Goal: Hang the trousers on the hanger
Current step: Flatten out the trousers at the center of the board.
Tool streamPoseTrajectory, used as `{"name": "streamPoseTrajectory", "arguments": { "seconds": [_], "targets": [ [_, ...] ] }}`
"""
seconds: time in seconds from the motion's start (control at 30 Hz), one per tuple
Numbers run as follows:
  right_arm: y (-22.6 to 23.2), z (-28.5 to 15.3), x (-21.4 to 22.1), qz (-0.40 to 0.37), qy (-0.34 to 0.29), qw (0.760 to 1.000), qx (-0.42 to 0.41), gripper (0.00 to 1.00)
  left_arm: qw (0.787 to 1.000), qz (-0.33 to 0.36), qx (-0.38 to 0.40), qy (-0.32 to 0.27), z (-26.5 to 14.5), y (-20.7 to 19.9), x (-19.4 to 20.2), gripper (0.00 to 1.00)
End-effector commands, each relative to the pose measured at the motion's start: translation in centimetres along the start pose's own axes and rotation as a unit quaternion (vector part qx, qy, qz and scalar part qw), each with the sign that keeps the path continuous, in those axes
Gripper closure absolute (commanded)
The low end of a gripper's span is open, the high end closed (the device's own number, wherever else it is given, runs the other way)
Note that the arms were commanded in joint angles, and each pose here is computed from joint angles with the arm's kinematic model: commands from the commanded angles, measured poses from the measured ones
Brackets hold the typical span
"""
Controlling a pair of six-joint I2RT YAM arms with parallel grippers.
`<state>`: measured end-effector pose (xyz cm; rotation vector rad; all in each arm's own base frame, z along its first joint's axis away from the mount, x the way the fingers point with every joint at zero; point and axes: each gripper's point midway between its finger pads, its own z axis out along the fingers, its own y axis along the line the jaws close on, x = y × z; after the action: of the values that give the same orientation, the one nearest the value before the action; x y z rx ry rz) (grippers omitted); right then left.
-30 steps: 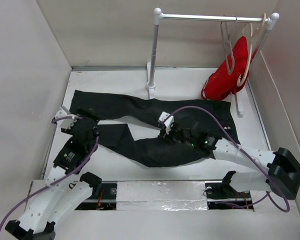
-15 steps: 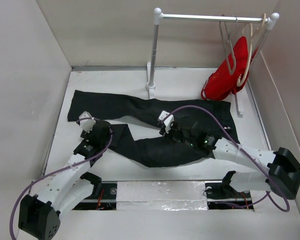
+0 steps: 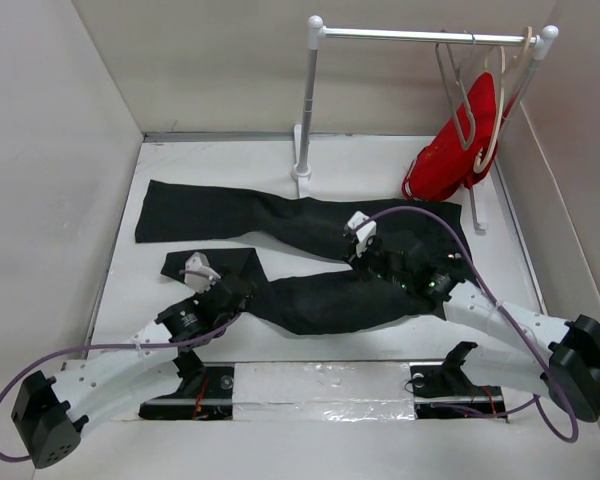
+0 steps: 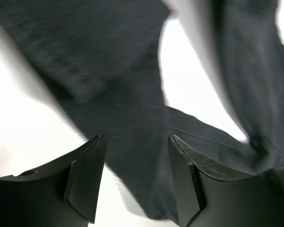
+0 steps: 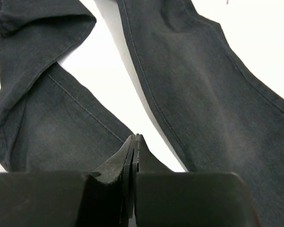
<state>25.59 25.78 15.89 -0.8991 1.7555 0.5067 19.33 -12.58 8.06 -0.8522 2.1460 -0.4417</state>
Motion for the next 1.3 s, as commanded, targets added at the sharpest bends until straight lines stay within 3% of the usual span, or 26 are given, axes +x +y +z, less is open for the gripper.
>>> {"name": "streamPoseTrajectory", "arguments": {
  "seconds": [0.0,0.3,0.7,0.83,1.03,1.27],
  "targets": [
    [0.4,-0.1,-0.9,0.001,-0.019,1.0,-0.01,1.0,0.994,-0.053,-0.078,-0.052,1.1,4.9,-0.6,0.48],
    [0.8,-0.9,-0.6,0.004,-0.017,1.0,-0.018,1.0,0.981,-0.094,-0.079,-0.151,2.3,4.9,-3.7,0.53],
    [0.9,-1.4,1.1,0.01,-0.003,1.0,-0.013,0.99,0.977,-0.074,-0.069,-0.19,3.8,4.1,-6.8,0.61],
    [0.3,-1.7,1.2,0.019,-0.005,1.0,0.005,0.98,0.982,-0.07,-0.056,-0.169,4.3,3.9,-5.9,0.62],
    [-1.0,-2.4,1.0,0.035,-0.013,0.999,0.039,0.82,0.99,-0.054,-0.048,-0.121,4.4,3.7,-4.2,0.57],
    [-1.0,-2.4,1.1,0.043,-0.014,0.998,0.038,0.81,0.994,-0.056,-0.04,-0.084,4.3,4.7,-2.4,0.55]
  ]
}}
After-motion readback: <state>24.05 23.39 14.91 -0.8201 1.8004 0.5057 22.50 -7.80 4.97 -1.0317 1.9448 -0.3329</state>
